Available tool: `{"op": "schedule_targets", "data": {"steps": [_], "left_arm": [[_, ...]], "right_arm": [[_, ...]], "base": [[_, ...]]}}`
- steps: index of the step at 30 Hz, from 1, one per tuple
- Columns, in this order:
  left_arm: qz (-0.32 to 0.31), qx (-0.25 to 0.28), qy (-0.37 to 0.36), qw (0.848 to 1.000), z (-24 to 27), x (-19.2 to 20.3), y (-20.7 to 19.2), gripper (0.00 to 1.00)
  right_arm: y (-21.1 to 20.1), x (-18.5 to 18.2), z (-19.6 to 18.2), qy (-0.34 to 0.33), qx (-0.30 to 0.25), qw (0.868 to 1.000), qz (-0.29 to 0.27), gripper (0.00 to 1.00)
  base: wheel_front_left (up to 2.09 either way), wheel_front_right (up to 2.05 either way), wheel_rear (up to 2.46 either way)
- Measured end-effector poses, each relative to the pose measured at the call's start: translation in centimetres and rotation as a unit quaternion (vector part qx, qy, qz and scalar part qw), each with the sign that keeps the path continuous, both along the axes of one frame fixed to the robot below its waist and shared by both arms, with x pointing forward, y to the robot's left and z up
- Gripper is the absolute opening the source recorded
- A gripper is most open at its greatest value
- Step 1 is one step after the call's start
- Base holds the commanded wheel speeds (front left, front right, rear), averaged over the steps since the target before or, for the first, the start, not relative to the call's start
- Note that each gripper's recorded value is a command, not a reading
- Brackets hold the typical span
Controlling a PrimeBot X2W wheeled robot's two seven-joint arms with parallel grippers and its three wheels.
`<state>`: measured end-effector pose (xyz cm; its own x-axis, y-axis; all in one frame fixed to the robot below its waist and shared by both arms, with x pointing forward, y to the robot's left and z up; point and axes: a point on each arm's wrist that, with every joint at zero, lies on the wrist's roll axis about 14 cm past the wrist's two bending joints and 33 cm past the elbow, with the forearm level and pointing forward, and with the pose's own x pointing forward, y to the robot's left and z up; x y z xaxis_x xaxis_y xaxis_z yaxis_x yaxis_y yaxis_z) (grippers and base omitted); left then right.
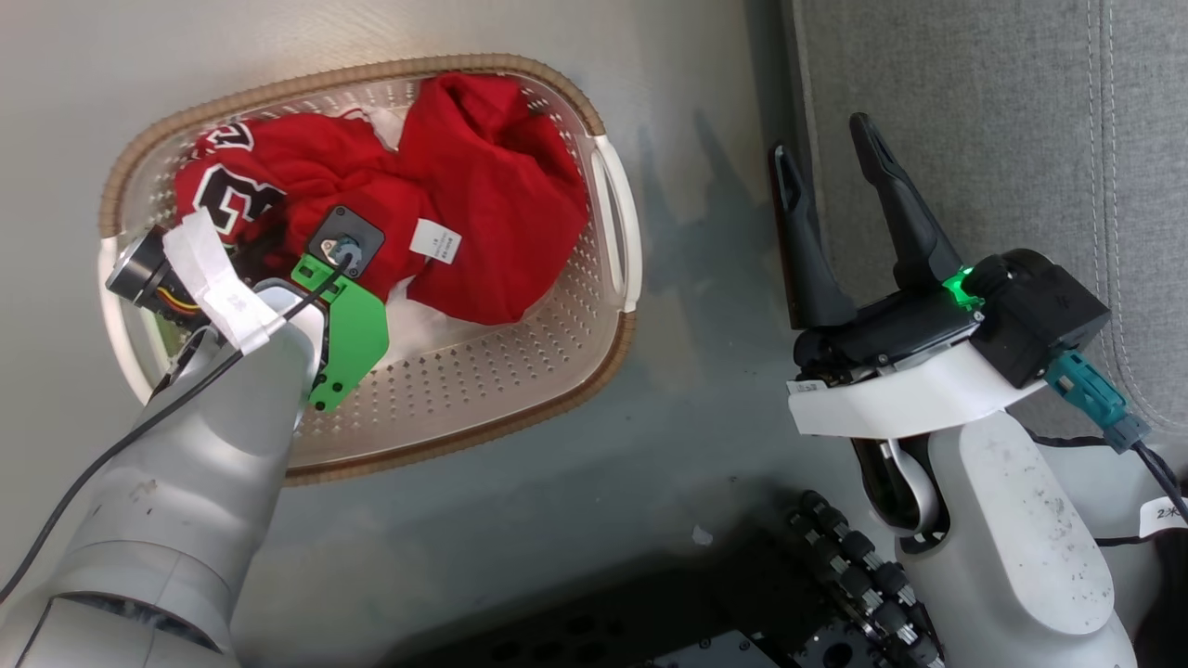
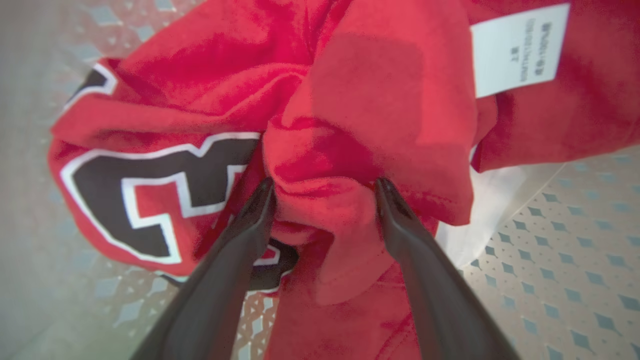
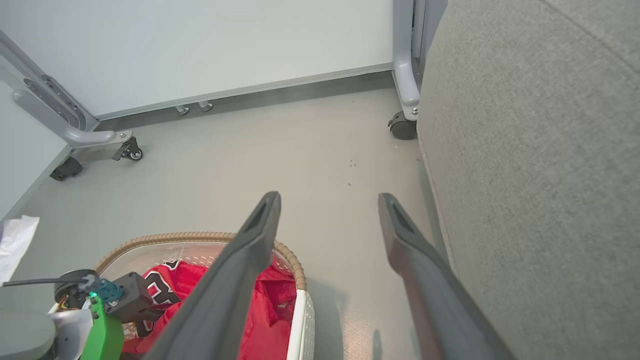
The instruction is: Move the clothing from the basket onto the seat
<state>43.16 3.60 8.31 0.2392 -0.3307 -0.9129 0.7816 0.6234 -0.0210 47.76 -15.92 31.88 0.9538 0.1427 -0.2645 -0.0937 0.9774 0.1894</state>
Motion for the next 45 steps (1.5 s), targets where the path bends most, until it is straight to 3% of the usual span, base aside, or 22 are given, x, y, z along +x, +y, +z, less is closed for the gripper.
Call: {"op": "schedule_targets", "data": {"steps": [13,14,15,17,28,45], "left_arm": [[-0.036,0.040,0.057,0.997,-3.6,-2.0,0.5,1.00],[-0.039,0.043,0.061,0.996,-3.8,-2.1,0.5,0.92],[-0.042,0.047,0.067,0.996,-4.0,-2.3,0.5,0.47],[-0.046,0.053,0.074,0.995,-4.3,-2.5,0.6,0.00],[-0.070,0.047,0.071,0.994,-3.5,-2.3,0.2,0.00],[0.013,-0.105,-0.029,0.994,6.7,-0.7,-3.5,0.00]], "right_arm": [[-0.8,-0.8,-1.9,0.029,0.006,0.999,-0.014,1.00],[-0.9,-0.9,-1.9,0.030,0.005,0.999,-0.014,1.00],[-1.0,-0.9,-1.9,0.031,0.004,0.999,-0.015,1.00],[-1.1,-1.0,-2.0,0.033,0.003,0.999,-0.016,1.00],[-2.4,-0.8,-1.2,0.024,-0.011,0.999,-0.029,1.00],[-2.3,-1.2,4.7,-0.034,-0.030,0.999,-0.027,1.00]], "base": [[0.00,0.00,0.00],[0.00,0.00,0.00],[0.00,0.00,0.00],[0.00,0.00,0.00],[0.00,0.00,0.00],[0.00,0.00,0.00]]}}
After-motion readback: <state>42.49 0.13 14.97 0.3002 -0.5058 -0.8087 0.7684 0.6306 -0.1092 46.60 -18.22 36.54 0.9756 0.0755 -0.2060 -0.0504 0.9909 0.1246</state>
